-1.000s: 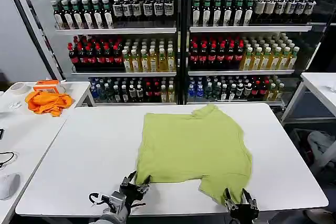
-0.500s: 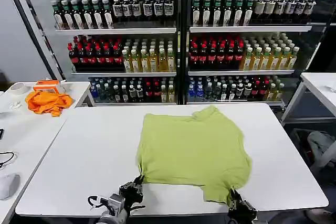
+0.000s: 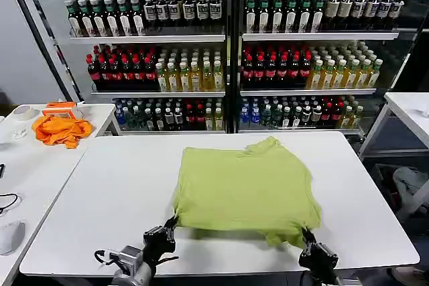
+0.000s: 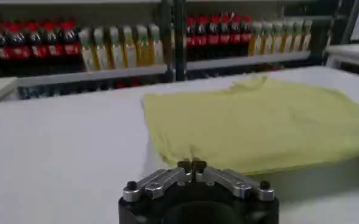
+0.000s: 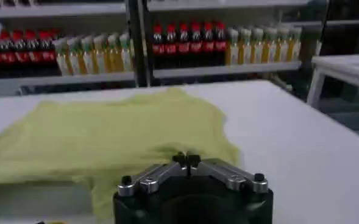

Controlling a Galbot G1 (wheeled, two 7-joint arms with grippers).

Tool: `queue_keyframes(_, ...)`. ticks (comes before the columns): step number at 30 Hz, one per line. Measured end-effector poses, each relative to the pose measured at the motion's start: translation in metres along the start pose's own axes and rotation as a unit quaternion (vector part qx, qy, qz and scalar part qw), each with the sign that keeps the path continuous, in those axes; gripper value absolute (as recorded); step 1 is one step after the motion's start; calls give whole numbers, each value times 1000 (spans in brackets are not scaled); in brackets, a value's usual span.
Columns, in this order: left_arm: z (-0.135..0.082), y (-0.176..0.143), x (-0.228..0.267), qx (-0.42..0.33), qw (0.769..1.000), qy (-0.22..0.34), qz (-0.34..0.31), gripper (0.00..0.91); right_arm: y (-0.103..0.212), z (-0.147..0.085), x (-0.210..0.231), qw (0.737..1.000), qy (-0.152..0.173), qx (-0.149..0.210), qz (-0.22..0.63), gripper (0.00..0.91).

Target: Fold and organize the clothes.

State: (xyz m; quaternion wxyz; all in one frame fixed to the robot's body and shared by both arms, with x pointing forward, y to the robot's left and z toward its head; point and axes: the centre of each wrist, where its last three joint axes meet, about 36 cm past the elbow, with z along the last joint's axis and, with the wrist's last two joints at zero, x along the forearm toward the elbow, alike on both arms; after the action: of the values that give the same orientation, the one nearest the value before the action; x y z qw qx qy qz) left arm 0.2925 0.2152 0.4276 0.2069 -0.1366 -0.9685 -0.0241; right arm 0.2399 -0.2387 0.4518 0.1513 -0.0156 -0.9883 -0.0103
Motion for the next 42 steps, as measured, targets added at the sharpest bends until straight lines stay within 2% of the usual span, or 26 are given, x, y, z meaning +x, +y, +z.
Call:
queue_keyframes(9, -13, 14, -1, 1, 1000, -24, 5, 20, -7, -6, -25, 1000, -12, 20, -15, 0)
queue_keyframes(18, -12, 17, -26, -11, 999, -29, 12, 20, -18, -5, -65, 998, -9, 53, -23, 0)
queue_keyframes(32, -5, 10, -80, -25, 999, -18, 12, 20, -35, -3, -125, 994, 15, 103, -23, 0)
queue_keyframes(33, -5, 10, -83, -26, 999, -18, 11, 20, -35, -3, -129, 994, 19, 106, -23, 141)
queue_keyframes(34, -5, 9, -86, -26, 999, -17, 10, 30, -35, -2, -132, 994, 22, 108, -23, 907)
queue_keyframes(36, -4, 8, -92, -28, 999, -17, 9, 413, -34, -1, -137, 993, 27, 113, -23, 907)
queue_keyframes(37, -4, 7, -94, -30, 999, -17, 7, 907, -34, 0, -140, 993, 30, 115, -23, 907)
queue_keyframes(42, -3, 5, -105, -37, 999, -16, 7, 907, -31, 2, -146, 992, 37, 120, -26, 907)
